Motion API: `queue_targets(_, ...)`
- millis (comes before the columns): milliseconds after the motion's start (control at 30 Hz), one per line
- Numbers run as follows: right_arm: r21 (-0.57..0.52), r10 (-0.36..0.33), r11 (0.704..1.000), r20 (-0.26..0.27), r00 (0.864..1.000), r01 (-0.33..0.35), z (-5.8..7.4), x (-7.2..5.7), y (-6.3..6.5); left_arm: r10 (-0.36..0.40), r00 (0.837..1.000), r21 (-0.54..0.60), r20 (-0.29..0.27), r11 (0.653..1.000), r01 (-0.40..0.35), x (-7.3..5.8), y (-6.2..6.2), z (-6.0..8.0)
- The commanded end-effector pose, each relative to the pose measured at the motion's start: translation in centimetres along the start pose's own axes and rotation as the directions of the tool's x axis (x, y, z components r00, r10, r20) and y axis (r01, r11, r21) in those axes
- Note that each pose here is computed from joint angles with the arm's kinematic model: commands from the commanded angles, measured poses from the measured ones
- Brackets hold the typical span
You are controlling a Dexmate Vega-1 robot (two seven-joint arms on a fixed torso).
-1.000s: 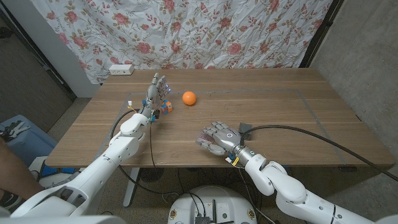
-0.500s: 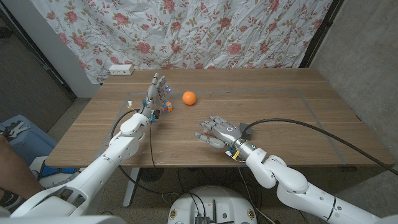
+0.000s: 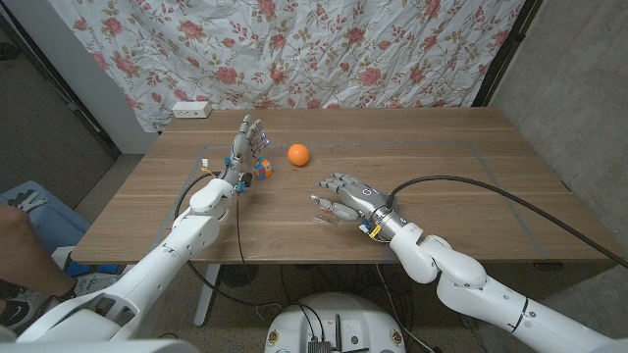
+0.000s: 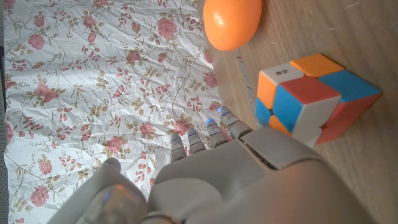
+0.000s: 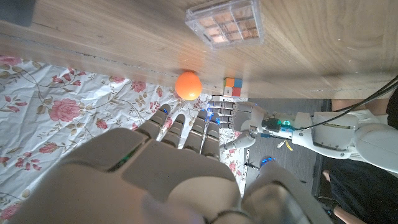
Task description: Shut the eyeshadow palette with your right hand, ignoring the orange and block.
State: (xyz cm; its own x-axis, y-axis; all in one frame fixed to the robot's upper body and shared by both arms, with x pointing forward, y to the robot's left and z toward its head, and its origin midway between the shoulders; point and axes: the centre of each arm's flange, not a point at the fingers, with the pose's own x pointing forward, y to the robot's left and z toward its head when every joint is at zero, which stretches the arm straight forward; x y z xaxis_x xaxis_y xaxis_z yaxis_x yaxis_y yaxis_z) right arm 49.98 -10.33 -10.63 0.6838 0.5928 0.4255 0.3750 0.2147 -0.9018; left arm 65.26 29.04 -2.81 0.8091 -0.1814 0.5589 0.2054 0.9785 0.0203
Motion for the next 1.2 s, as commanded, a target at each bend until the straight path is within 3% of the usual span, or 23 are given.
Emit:
queue_targets(33,0.077,-0.006,0.997,0.012,1.000,0.005,-2.2,1.4,-1.9,0.000,1.000,0.000,0.000,1.000,0.000,0.0,0.0,0.0)
queue_targets(533,0.171,-0.065,0.982,-0.060,0.996,0.074,-6.5,2.7,-3.5,0.000,1.000,0.000,0.000,1.000,0.000,0.0,0.0,0.0)
queue_targets(1000,0.364,-0.086,0.924,-0.104,0.991,0.119,-10.5,3.1,-3.8,0.000,1.000,0.000,0.000,1.000,0.000,0.0,0.0,0.0)
queue_targets(1200,0.364,-0.094,0.923,-0.103,0.990,0.126,-11.4,3.2,-4.3,0.000,1.000,0.000,0.000,1.000,0.000,0.0,0.0,0.0)
